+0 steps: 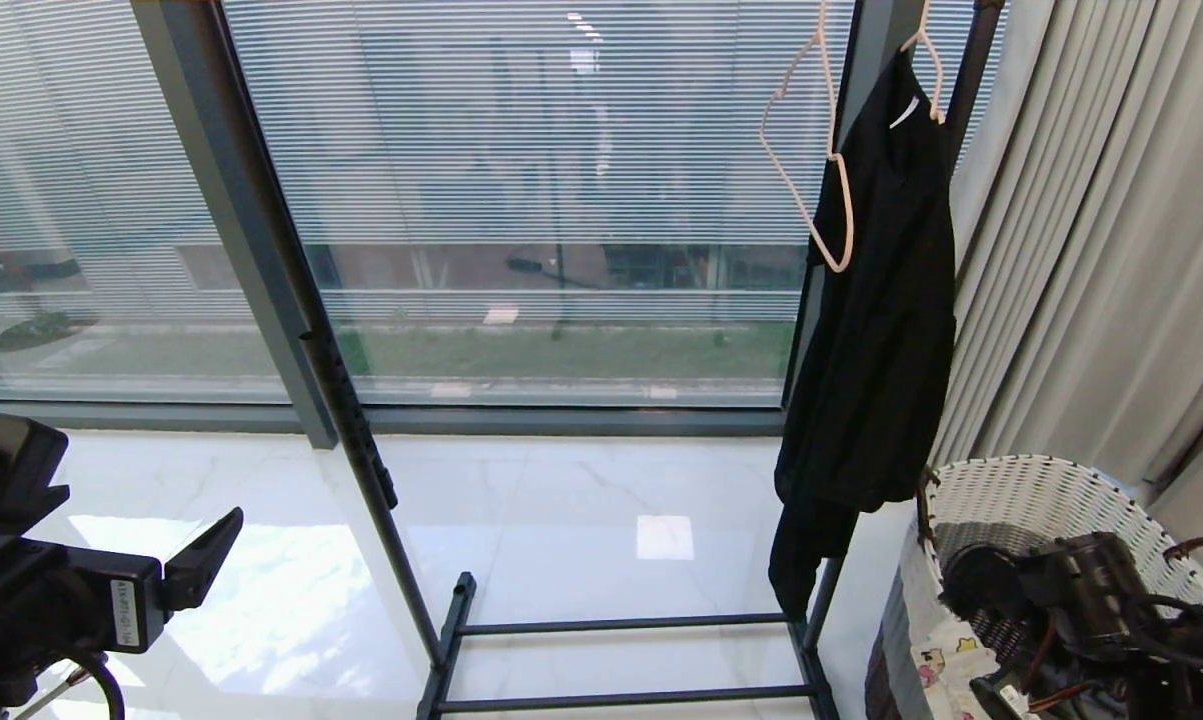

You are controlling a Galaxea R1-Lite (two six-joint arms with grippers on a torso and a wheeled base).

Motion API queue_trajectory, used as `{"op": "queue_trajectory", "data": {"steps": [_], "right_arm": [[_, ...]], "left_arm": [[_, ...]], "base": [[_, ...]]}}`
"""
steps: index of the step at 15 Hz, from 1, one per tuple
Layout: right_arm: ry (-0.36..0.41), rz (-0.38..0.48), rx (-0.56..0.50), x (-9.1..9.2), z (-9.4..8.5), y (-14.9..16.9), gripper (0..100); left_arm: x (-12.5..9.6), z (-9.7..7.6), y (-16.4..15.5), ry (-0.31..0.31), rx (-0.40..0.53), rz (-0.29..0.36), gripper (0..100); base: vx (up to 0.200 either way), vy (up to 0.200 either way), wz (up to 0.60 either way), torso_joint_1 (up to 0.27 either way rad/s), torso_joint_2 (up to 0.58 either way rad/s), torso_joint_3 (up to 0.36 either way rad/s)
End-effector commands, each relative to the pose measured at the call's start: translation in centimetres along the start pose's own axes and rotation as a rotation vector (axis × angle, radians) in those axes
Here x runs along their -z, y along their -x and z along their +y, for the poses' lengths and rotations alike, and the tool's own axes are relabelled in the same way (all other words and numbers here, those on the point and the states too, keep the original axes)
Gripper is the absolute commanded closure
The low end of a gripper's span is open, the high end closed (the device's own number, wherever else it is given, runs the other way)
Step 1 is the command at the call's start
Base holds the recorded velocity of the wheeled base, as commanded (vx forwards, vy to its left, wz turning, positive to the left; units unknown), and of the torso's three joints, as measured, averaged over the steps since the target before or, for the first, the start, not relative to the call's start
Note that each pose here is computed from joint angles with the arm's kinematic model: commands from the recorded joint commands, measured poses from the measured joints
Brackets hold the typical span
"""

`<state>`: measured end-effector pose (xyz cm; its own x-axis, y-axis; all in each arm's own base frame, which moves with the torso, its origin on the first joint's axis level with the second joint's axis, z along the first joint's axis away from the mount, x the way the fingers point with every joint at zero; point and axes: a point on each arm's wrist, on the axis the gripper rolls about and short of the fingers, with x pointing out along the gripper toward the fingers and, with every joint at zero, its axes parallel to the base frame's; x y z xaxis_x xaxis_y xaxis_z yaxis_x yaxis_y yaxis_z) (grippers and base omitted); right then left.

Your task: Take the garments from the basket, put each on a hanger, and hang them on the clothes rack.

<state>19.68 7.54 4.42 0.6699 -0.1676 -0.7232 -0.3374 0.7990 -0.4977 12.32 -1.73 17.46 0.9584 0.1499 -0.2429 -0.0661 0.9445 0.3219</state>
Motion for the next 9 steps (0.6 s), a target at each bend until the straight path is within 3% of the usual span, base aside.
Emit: {"op": "queue_trajectory", "data": {"steps": [1,5,9], "right_arm": [[0.069,0.107,-0.053,0.5,2.7,-4.5,0],[0.062,0.1,-0.054,-1.2,3.4,-7.2,0],[0.045,0.12,-0.036,-1.5,3.1,-8.8,0]], "left_arm": [[0.0,0.0,0.0,0.0,-0.001,0.002,0],[0.0,0.0,0.0,0.0,-0.002,0.0,0],[0.1,-0.1,-0.1,-0.005,0.002,0.008,0]], "base": [[0.0,0.0,0.0,0.0,0.0,0.0],[0.0,0.0,0.0,0.0,0.0,0.0],[0.0,0.0,0.0,0.0,0.0,0.0]]}}
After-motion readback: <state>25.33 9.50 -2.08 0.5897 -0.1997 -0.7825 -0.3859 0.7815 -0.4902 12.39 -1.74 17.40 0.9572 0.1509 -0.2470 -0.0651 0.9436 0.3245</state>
